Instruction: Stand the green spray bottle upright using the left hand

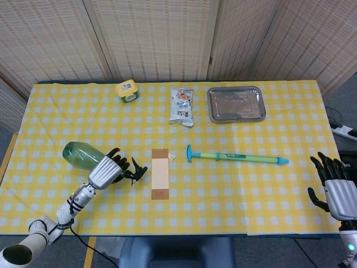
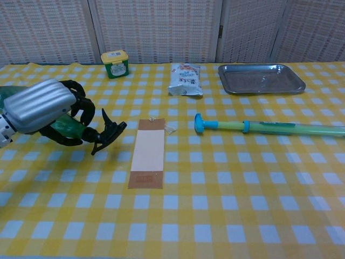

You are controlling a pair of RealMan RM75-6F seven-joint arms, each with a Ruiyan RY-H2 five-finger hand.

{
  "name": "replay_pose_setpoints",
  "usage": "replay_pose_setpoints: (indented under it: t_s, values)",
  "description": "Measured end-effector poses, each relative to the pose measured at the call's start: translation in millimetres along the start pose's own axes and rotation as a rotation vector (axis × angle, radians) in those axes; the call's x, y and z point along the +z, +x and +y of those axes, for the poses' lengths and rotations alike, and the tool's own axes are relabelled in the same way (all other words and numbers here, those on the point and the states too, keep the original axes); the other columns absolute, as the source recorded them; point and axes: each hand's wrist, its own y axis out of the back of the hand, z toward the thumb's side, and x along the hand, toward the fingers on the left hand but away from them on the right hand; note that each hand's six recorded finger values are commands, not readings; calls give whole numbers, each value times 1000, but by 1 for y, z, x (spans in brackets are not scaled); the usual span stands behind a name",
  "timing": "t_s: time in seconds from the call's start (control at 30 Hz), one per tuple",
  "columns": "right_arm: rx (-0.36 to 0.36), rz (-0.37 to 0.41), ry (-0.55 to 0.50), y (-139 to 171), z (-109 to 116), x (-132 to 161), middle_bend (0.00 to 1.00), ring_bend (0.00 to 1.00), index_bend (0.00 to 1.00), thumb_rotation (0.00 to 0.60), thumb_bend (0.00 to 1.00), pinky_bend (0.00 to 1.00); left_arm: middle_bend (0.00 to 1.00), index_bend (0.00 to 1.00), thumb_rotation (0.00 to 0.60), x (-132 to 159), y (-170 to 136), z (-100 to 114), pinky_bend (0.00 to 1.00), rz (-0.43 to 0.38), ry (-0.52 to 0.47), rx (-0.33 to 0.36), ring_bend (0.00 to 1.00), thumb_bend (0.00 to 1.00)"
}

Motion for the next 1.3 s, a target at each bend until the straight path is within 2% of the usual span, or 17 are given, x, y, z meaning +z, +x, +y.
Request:
replay_pose_setpoints:
  t_s: [0.13, 0.37, 0.53, 0.67, 0.87, 1.0, 1.17, 1.3]
  values:
    - [6, 10, -1, 1, -1, 2, 0, 0, 0, 600, 451, 0, 818, 635, 600, -3, -1, 17, 325, 37, -92, 66, 607, 531]
    - [24, 32, -1, 4, -6, 7, 0, 0, 0, 600, 451, 0, 818, 632, 600, -6, -3, 57, 322, 101, -314, 164, 604, 532]
    - [30, 40, -2, 5, -8, 10, 0, 0, 0, 600, 452, 0, 818, 629, 600, -10, -5, 86, 322, 155, -472, 197, 604, 534]
    - [40, 42, 0, 4, -10, 10, 0, 0, 0, 600, 451, 0, 818, 623, 600, -23, -5, 104, 322, 228, -646, 184, 602, 540]
    - [57, 54, 3, 3, -15, 13, 0, 0, 0, 600, 452, 0, 818, 610, 600, -53, -5, 117, 318, 346, -911, 168, 605, 543]
    - [53, 57, 1, 3, -14, 13, 0, 0, 0, 600, 452, 0, 818, 607, 600, -66, -6, 123, 315, 380, -1061, 190, 604, 542]
    - [45, 61, -1, 5, -12, 14, 0, 0, 0, 600, 451, 0, 818, 607, 600, -81, -7, 128, 306, 400, -1195, 258, 600, 543]
    - [39, 65, -1, 6, -10, 14, 0, 0, 0, 600, 451, 0, 818, 607, 600, -89, -12, 124, 306, 410, -1257, 328, 603, 546]
